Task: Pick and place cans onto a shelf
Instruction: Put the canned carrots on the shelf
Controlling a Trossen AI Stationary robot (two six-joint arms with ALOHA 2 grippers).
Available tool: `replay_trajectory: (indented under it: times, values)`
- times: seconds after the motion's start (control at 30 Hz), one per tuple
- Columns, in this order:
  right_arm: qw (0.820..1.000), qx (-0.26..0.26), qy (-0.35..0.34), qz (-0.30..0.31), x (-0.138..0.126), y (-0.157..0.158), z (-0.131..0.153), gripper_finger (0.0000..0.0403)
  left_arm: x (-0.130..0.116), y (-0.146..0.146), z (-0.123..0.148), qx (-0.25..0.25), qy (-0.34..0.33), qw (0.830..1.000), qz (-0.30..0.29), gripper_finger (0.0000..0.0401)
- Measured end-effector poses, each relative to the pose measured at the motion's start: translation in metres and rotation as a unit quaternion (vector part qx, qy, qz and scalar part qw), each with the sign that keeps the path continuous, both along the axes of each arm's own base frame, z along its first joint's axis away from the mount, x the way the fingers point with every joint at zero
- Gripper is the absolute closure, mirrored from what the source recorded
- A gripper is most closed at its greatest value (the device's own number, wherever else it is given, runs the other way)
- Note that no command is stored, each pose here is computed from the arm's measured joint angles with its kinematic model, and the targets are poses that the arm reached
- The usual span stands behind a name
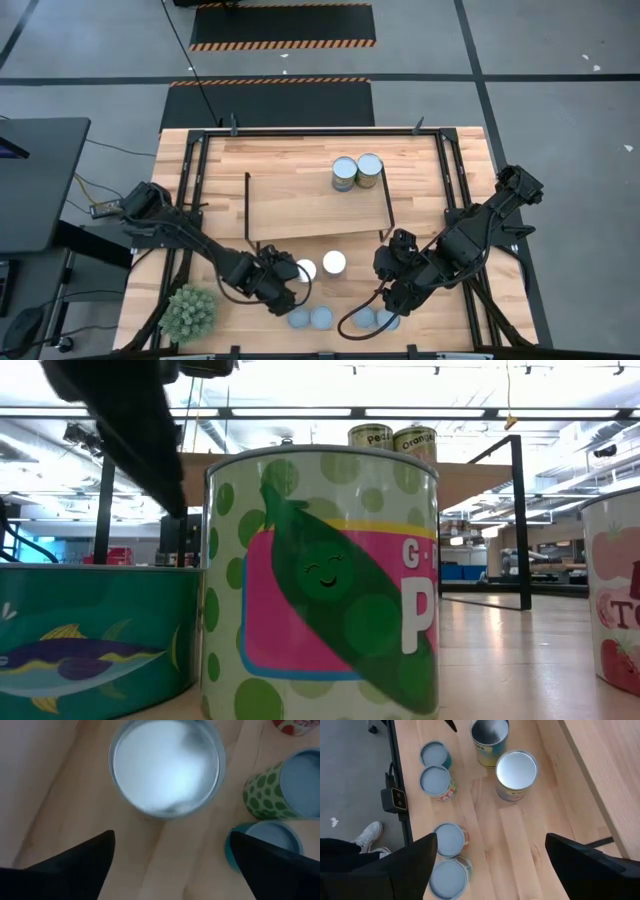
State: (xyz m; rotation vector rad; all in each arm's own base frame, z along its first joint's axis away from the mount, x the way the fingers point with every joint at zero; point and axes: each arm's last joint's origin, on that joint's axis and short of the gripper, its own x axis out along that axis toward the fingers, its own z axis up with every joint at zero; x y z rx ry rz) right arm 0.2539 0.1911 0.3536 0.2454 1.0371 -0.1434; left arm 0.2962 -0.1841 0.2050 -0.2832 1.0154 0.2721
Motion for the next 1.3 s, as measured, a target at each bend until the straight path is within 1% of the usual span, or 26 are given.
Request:
replay_trajectory:
  times: [0.17, 0.33, 0.43, 0.57, 0.73, 0.9, 1.17, 1.3]
  values:
    - [1.000, -0.003, -0.001, 0.006, 0.000, 0.000, 0.000, 0.0025, 0.009, 0.012, 0.000, 0.005, 0.003, 1.000, -0.014, 0.0001]
    - [1.000, -0.005, -0.001, 0.010, 0.000, 0.000, 0.000, 0.0025, 0.018, 0.028, 0.000, -0.004, 0.011, 1.000, -0.007, 0.0001]
    - [1.000, -0.007, -0.002, 0.015, 0.000, 0.000, 0.000, 0.0025, 0.023, 0.032, 0.001, -0.013, 0.008, 0.999, -0.028, 0.0001]
    - [1.000, -0.003, -0.010, 0.018, 0.002, 0.001, 0.001, 0.0025, 0.026, 0.037, 0.001, -0.011, 0.011, 0.999, -0.044, 0.0001]
    - [1.000, 0.002, -0.016, 0.018, 0.003, 0.002, 0.002, 0.0025, 0.030, 0.039, 0.003, -0.017, -0.007, 0.999, -0.043, 0.0001]
    - [1.000, 0.002, -0.016, 0.018, 0.003, 0.002, 0.002, 0.0025, 0.033, 0.038, 0.005, -0.004, -0.031, 0.998, -0.047, 0.0001]
    - [1.000, -0.004, -0.016, 0.024, 0.004, 0.000, 0.002, 0.0025, 0.034, 0.039, 0.004, 0.012, -0.039, 0.998, -0.037, 0.0001]
    - [1.000, -0.004, -0.018, 0.023, 0.005, -0.001, 0.002, 0.0025, 0.037, 0.037, 0.001, 0.003, -0.040, 0.998, -0.041, 0.0001]
